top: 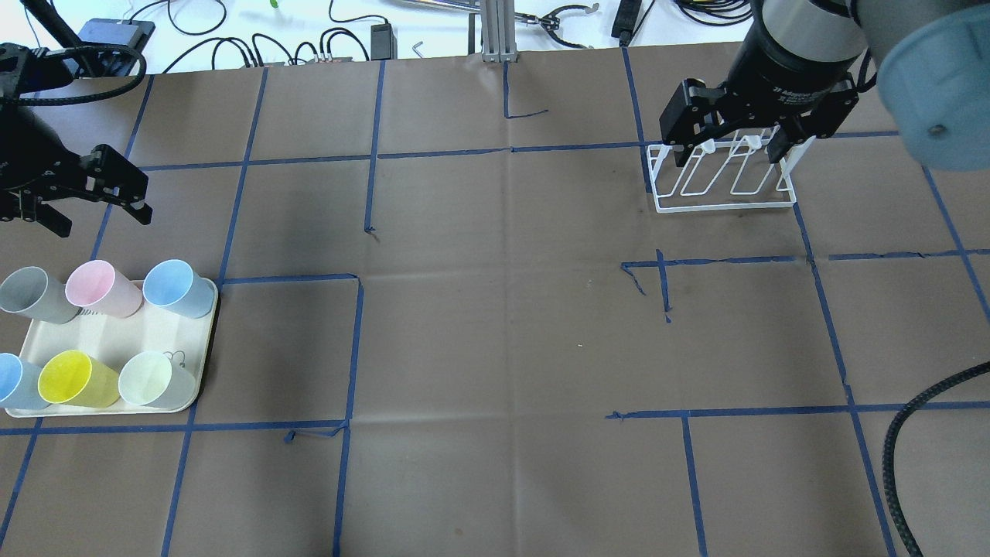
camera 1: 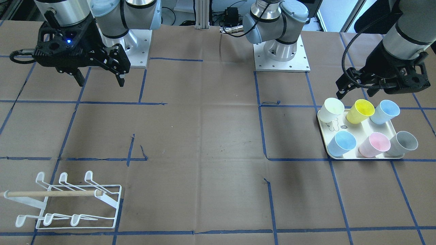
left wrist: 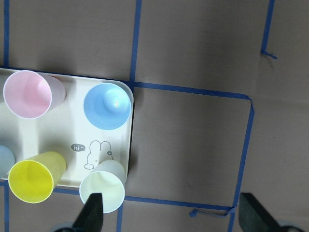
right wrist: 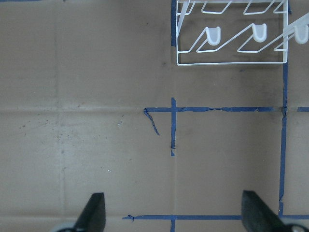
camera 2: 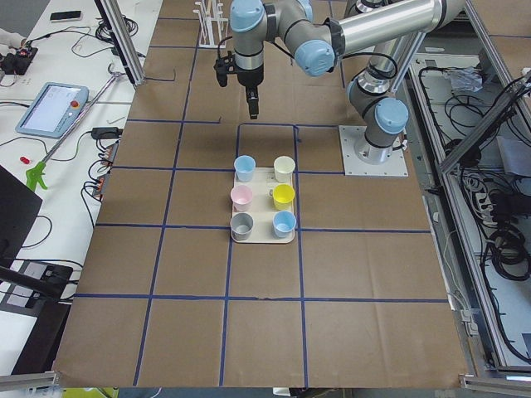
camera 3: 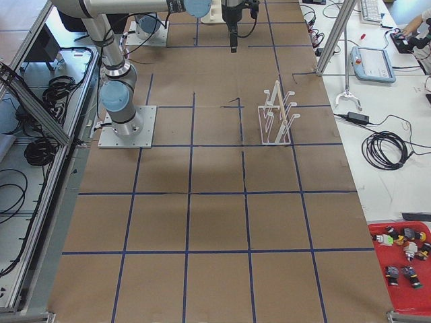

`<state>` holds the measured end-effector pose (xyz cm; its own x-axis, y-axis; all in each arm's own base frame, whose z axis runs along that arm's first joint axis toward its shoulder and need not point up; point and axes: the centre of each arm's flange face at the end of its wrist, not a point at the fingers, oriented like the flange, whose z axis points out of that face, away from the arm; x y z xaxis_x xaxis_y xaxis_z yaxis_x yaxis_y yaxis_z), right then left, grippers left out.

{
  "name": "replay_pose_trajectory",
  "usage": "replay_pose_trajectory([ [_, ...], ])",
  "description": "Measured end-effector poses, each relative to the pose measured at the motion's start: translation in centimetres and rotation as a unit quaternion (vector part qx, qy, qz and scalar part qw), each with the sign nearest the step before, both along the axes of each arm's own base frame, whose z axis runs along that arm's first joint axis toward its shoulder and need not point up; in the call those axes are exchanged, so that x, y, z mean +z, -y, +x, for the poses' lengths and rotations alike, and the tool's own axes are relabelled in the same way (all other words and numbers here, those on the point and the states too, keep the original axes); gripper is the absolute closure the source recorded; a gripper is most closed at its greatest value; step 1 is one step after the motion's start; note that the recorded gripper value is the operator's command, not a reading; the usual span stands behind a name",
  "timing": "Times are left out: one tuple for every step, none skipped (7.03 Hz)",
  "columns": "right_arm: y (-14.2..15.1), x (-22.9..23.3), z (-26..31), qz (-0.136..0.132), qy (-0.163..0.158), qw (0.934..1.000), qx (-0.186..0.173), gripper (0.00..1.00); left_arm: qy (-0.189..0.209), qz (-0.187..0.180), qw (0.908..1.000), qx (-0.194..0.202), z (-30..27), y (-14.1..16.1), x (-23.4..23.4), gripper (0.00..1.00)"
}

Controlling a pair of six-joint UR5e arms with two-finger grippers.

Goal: Transfer IKEA cup to right arm and place on rack

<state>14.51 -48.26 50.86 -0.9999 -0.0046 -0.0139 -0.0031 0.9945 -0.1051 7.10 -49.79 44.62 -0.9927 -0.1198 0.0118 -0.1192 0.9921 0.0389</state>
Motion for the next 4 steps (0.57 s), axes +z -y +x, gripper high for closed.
replay_pose_trajectory([
  [0.0,0.0,0.0,0.0,0.0,1.0,0.0,0.0,-0.003,0.006,0.9999,-0.012,0.6,1.2,-1.7,0.0],
  [0.0,0.0,0.0,0.0,0.0,1.0,0.0,0.0,-0.006,0.009,0.9994,-0.033,1.3,2.6,-3.7,0.01],
  [0.0,0.0,0.0,0.0,0.0,1.0,0.0,0.0,-0.007,0.011,0.9987,-0.049,1.9,3.9,-6.3,0.01],
  [0.0,-0.1,0.0,0.0,0.0,1.0,0.0,0.0,-0.006,0.008,0.998,-0.062,2.3,4.6,-9.0,0.01],
])
